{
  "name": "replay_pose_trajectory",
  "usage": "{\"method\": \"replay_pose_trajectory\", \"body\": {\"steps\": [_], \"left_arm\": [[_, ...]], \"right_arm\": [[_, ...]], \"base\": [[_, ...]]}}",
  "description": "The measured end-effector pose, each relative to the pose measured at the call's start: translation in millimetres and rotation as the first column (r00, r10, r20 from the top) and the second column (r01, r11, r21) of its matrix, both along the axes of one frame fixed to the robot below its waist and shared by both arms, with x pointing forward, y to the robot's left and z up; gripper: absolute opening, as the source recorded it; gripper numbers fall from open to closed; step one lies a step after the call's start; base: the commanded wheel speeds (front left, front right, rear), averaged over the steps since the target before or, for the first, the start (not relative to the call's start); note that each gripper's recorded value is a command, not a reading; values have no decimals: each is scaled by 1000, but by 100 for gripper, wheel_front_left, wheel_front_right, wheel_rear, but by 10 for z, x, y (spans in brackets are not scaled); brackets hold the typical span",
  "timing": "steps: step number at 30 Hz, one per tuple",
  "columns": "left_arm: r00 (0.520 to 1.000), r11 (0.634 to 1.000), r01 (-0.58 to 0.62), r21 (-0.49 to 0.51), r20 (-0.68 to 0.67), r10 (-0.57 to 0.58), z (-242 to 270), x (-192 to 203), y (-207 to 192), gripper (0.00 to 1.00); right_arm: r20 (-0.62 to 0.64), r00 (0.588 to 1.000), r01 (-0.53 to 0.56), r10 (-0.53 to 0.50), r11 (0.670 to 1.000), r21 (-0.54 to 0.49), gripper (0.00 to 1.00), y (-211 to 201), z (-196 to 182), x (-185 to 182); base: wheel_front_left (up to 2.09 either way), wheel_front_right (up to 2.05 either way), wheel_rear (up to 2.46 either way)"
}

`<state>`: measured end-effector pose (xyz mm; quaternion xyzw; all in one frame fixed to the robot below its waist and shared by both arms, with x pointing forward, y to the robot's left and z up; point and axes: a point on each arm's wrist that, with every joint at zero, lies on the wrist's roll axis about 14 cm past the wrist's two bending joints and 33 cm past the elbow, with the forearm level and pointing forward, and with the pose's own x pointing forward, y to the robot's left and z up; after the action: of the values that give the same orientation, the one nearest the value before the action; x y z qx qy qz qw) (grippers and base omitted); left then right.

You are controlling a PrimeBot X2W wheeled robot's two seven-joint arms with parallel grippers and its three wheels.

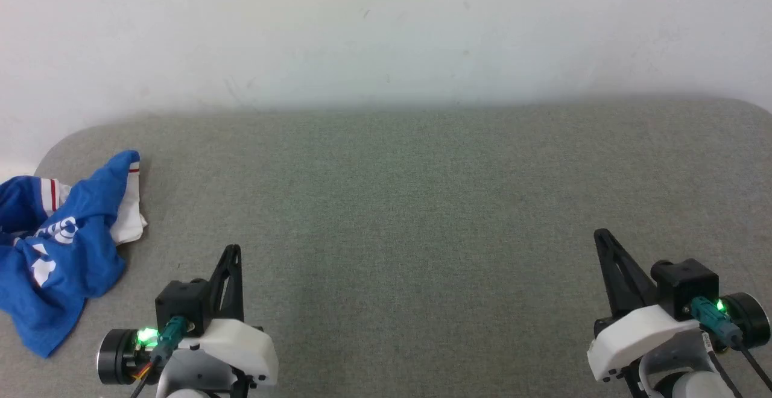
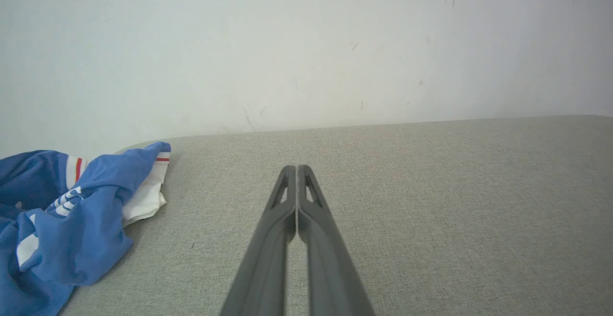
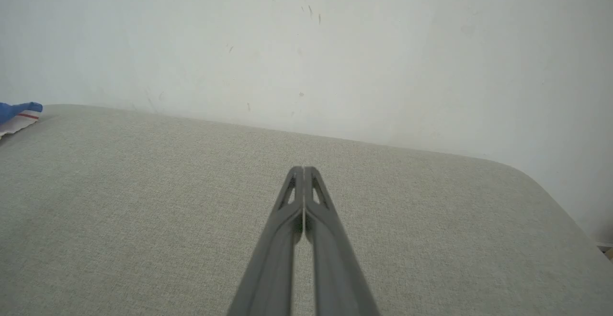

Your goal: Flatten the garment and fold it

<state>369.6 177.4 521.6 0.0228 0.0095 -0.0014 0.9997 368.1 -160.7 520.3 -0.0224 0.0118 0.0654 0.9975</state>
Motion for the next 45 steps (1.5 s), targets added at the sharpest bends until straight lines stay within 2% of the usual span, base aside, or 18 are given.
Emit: {"method": "replay_pose_trajectory", "body": {"steps": [35, 36, 45], "left_arm": [[1000, 1000, 0, 0, 0, 0, 0, 0, 0, 0], [1000, 1000, 0, 0, 0, 0, -1, 0, -1, 100], [1000, 1000, 3, -1, -4, -3, -16, -1, -9, 100]], "right_arm": [[0, 1000, 0, 0, 1000, 0, 0, 0, 0, 0], [-1, 1000, 0, 0, 1000, 0, 100, -1, -2, -1], [-6, 1000, 0, 0, 1000, 1, 100, -4, -24, -4]], "base": [[0, 0, 0], [0, 0, 0], [0, 0, 0]]}}
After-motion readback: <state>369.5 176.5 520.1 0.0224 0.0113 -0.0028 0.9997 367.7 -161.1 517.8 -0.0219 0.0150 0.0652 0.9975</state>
